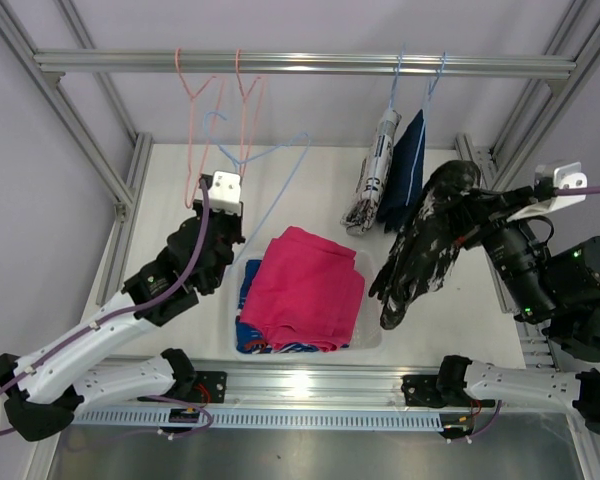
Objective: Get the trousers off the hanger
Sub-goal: Remove the trousers from the hanger, then place the trousers in the bin.
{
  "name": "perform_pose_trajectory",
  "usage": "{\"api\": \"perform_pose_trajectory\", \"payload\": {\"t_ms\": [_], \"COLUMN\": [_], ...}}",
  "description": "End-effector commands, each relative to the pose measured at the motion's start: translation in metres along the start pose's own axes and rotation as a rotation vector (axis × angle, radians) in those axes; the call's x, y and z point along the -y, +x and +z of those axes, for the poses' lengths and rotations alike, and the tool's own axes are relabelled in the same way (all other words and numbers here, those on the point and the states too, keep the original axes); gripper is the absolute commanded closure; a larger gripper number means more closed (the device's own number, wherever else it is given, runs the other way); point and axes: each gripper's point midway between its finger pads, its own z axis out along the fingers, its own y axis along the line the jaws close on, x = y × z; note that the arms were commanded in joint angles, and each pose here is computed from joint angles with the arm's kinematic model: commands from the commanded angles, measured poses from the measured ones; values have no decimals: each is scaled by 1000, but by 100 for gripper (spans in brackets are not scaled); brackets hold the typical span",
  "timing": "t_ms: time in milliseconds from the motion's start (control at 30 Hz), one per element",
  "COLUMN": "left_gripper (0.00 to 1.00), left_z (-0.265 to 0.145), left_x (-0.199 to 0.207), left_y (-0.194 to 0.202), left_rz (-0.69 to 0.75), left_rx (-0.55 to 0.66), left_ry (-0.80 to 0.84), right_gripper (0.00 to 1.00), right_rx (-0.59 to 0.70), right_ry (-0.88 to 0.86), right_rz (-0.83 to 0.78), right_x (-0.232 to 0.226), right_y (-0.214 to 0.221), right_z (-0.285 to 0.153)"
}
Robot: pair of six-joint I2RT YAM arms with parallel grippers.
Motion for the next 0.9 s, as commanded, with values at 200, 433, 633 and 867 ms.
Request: {"api": "perform_pose_trajectory", "payload": {"t_ms": [200,433,633,867], "left_gripper": [99,99,99,99], "left_z": [-6,-7,-11,-15], "left_x": [-9,-7,-11,-22], "left_y": [-21,-22,-24,-29], "left_rz": [-88,-96,-111,-144], "left_rx": [54,57,67,91], "left_ry": [8,24,20,-6], "right_gripper": [100,100,100,100], "right_rx": [-31,-158,-239,-283], "right_ry": [-82,-115,-184,-311], "right_rz": [67,49,74,132], "right_x": [-11,-43,-84,-141], "right_y": [48,130,189,220], "right_z": [-11,8,27,44]}}
